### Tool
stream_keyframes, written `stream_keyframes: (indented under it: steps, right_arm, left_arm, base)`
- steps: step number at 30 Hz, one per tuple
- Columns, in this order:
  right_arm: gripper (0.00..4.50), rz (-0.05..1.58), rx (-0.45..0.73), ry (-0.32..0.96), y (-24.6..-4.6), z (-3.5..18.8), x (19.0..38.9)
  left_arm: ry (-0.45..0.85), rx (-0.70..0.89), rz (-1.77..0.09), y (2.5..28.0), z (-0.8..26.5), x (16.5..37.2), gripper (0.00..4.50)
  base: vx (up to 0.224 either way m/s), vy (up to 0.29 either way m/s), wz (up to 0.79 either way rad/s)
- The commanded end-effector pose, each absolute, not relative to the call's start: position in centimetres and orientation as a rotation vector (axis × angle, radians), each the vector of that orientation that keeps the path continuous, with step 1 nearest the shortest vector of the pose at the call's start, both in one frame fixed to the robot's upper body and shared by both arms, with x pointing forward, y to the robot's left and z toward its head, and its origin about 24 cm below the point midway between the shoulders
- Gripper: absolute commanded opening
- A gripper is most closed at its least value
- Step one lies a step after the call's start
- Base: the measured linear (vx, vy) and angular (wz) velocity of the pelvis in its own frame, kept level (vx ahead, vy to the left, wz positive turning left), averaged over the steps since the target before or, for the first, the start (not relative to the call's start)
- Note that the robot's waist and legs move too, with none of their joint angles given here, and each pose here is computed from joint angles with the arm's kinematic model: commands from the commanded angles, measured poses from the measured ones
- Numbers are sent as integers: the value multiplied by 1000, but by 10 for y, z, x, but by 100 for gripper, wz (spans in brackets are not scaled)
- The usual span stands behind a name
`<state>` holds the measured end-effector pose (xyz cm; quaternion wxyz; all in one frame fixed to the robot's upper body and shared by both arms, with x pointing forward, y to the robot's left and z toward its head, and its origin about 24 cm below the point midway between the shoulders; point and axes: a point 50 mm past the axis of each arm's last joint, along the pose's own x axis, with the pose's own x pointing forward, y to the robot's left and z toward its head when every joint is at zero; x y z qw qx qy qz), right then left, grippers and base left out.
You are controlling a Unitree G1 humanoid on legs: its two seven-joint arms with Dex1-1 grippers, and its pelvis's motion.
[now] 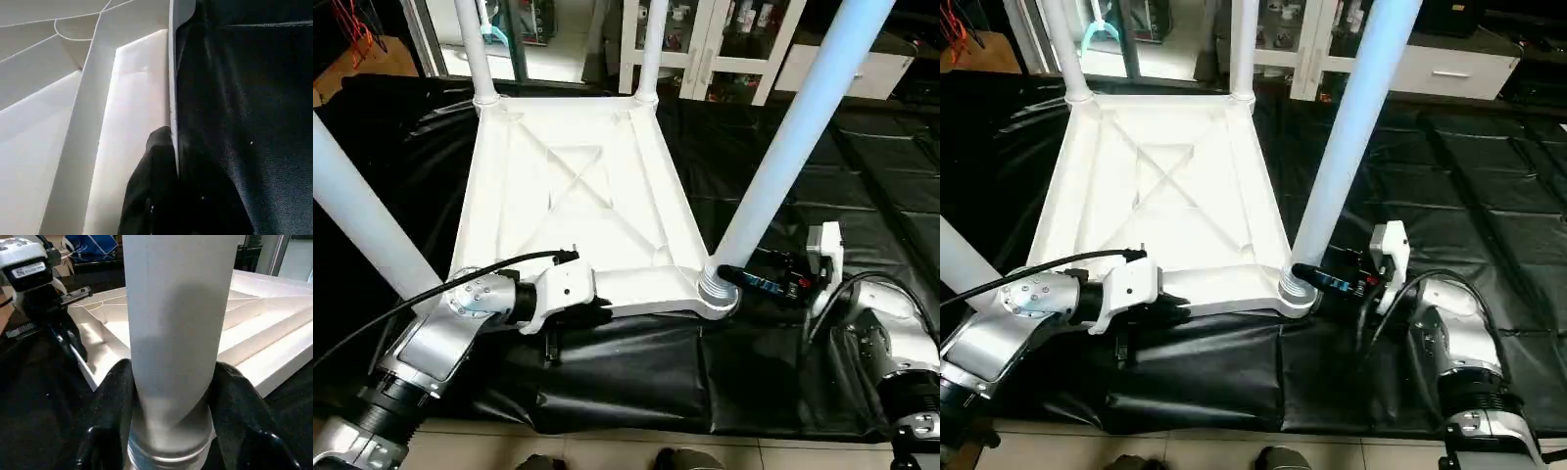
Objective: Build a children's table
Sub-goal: Insert table leg to table base
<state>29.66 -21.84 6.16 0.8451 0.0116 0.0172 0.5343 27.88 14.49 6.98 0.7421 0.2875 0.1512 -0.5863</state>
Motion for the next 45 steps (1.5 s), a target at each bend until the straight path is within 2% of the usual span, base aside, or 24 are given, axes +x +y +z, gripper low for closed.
stream_keyframes:
  steps: [1, 9, 14, 20, 30, 45]
  right_arm:
    - [187, 1153, 57, 163, -221, 42, 285]
    - [186, 1207, 87, 192, -219, 38, 278]
    - [186, 1201, 65, 210, -220, 34, 276]
    - [186, 1132, 25, 207, -225, 26, 275]
    - [186, 1006, 123, 180, -222, 5, 260]
    - [186, 912, 124, 110, -222, 2, 255]
  left_arm:
    - [462, 627, -1324, 146, 42, 267, 0]
    - [463, 627, -1319, 146, 41, 268, 0]
    - [464, 629, -1319, 146, 41, 268, 0]
    - [461, 631, -1319, 145, 42, 268, 0]
    - [454, 633, -1312, 144, 42, 269, 0]
    - [444, 639, -1298, 143, 43, 272, 0]
  base:
    - [0, 0, 0]
    - [0, 0, 0]
    - [0, 0, 0]
    - [0, 0, 0]
    - [0, 0, 0]
    - [0, 0, 0]
